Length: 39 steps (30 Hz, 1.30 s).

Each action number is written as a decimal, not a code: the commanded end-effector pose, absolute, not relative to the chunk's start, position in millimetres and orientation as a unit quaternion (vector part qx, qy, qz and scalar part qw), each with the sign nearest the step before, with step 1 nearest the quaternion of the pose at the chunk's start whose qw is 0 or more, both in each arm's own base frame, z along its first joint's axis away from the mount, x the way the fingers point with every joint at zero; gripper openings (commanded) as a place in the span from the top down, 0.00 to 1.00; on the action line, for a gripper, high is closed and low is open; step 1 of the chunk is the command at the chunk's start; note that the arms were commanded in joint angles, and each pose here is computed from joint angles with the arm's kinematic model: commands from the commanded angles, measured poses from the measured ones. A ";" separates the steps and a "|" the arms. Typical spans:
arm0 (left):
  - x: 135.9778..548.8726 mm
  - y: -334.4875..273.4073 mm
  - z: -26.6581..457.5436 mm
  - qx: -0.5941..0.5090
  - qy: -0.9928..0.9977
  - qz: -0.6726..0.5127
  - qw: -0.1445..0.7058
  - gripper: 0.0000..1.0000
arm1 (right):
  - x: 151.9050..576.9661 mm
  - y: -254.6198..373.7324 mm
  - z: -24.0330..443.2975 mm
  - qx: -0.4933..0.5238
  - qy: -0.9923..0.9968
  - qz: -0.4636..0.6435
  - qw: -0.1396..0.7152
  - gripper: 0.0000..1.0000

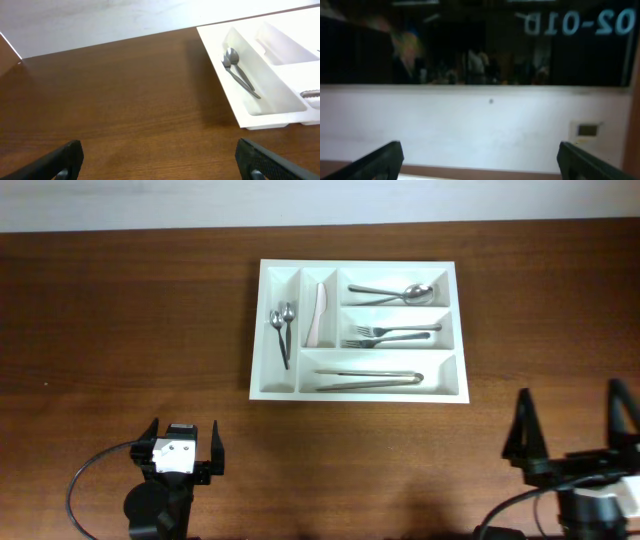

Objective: Pack container

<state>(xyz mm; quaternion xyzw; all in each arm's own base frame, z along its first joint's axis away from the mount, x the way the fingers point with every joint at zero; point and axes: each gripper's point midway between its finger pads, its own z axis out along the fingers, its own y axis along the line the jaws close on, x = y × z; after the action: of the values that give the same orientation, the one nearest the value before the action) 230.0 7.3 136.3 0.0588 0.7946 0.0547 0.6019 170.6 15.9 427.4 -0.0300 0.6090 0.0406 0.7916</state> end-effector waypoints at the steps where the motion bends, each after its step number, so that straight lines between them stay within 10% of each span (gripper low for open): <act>1: 230.1 6.4 135.9 0.057 0.793 0.049 0.605 0.01 | 171.7 24.5 403.4 -0.034 0.605 0.078 0.791 0.01; 39: 230.1 6.4 135.9 0.057 0.793 0.049 0.605 0.01 | 236.6 11.9 236.4 0.007 0.647 0.067 0.759 0.01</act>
<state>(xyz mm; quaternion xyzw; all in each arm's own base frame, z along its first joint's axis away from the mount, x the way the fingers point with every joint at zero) 230.0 7.3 136.3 0.0587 0.7946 0.0546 0.6019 236.1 12.3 240.7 0.0010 0.6484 0.0649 0.7585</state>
